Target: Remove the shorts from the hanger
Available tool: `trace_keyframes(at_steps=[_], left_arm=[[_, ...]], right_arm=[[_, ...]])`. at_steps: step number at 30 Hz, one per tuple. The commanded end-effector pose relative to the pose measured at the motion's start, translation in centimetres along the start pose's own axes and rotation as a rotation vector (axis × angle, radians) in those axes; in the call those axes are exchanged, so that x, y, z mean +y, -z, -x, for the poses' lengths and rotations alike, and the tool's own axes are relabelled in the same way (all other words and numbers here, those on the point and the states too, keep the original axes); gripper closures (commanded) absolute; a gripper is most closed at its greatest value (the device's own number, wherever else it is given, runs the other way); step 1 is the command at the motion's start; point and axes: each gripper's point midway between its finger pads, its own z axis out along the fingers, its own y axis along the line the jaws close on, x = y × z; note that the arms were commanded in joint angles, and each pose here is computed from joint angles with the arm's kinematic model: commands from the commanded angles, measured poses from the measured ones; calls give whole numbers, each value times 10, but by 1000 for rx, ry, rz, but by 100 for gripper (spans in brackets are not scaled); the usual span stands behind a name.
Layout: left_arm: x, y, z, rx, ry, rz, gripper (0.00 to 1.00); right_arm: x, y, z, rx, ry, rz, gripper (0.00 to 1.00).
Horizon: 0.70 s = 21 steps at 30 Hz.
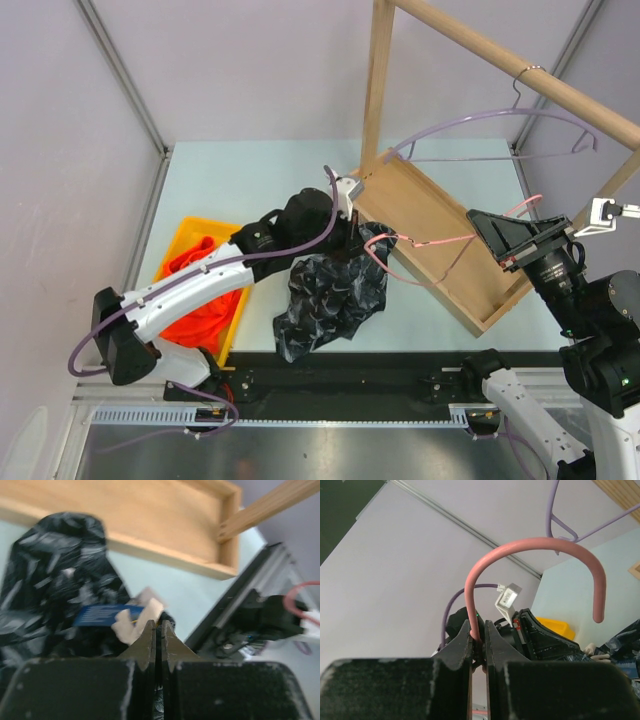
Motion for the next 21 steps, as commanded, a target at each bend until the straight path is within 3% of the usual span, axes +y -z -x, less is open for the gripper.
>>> trace_keyframes(at_steps=[1,2,4,5,7,8,9,10,14,21], left_arm=[[59,5,-21,31,-16,175,100],[67,3,-26,43,-10,188,98],[87,-5,-41,99,6,232,83],[93,-8,-46,121,0,253,62],[101,-10,-59,167,-2,281,45],[103,-9,-64,175,5,285,15],[106,-9,-62,150,4,302,4],[111,-7,-75,160,18,312,0],[118,10,-90,122,43,348,1],[128,19,-148,186,48,362,0]], right_arm=[[4,3,5,-20,22,10,100],[3,3,5,-20,25,6,100],[2,2,4,-17,24,3,100],[2,2,3,-13,21,4,100],[3,2,3,-12,25,8,100],[3,3,3,-12,23,8,100],[3,3,3,-11,25,10,100],[3,4,3,-12,26,8,100],[-1,4,1,-2,32,-6,100],[-6,1,-2,10,49,-22,100]])
